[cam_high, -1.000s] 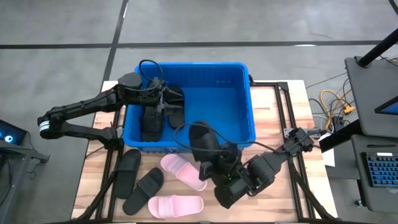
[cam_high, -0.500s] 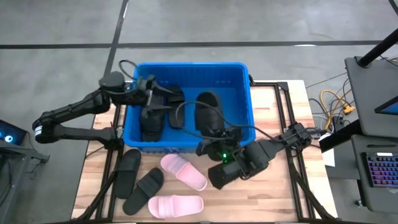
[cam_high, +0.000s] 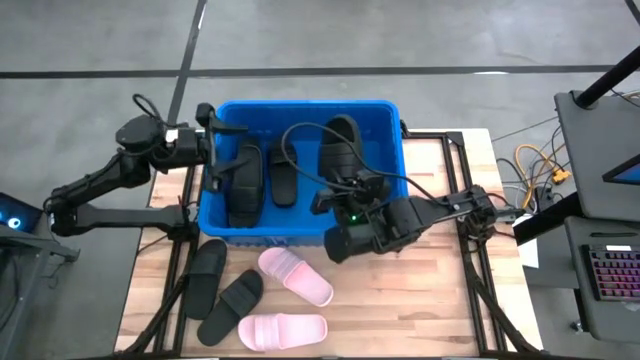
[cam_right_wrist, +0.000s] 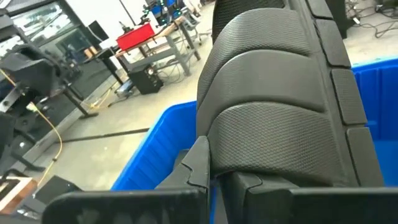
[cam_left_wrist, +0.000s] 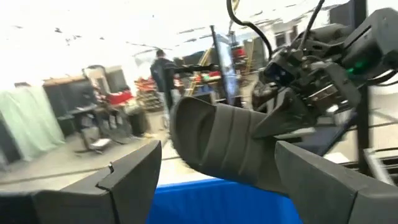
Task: Pick and place slides into bin
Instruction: Stack the right black slide on top of the black slide into the blue container
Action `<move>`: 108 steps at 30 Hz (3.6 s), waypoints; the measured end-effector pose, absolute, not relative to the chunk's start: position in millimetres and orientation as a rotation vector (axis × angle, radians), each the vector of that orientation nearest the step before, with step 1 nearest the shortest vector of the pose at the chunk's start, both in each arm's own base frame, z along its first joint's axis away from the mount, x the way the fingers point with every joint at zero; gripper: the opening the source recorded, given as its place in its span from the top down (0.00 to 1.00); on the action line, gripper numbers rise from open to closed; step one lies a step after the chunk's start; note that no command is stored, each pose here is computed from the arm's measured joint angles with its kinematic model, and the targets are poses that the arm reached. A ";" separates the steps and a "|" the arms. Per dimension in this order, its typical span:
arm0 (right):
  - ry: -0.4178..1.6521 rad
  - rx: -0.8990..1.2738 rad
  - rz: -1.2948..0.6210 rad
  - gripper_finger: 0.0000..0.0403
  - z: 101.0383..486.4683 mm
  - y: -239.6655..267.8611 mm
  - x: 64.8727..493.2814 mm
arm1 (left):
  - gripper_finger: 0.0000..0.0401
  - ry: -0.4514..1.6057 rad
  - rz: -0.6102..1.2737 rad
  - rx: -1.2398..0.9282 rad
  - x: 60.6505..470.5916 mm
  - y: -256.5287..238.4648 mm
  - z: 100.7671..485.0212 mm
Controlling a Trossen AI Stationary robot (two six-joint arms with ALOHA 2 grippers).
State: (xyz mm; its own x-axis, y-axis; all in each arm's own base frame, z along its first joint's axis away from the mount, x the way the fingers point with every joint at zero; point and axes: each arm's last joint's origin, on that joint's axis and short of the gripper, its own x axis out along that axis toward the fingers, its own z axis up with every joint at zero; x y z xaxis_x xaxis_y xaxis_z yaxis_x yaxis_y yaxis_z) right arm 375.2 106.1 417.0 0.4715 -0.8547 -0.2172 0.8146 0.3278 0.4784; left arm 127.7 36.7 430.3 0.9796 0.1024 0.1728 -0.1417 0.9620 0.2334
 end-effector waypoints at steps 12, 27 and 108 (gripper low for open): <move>-0.137 0.555 -1.044 0.98 450.8 95.1 378.7 | 0.26 -0.107 0.244 0.626 143.7 35.2 430.1; -0.162 0.546 -1.059 0.98 467.7 59.5 386.9 | 0.26 -0.180 0.359 0.820 190.6 33.8 432.7; -0.128 0.542 -0.871 0.97 483.5 42.3 398.0 | 0.95 -0.136 0.904 1.092 279.9 21.6 407.5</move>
State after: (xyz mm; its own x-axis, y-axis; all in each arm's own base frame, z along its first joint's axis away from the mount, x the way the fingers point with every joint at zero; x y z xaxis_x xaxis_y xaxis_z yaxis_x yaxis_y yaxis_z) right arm 398.0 42.3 483.5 0.6460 -0.7555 -0.1093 0.6919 0.5190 0.5019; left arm 279.9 21.6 407.5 0.6484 0.5654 0.5099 -0.6902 0.1540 0.7070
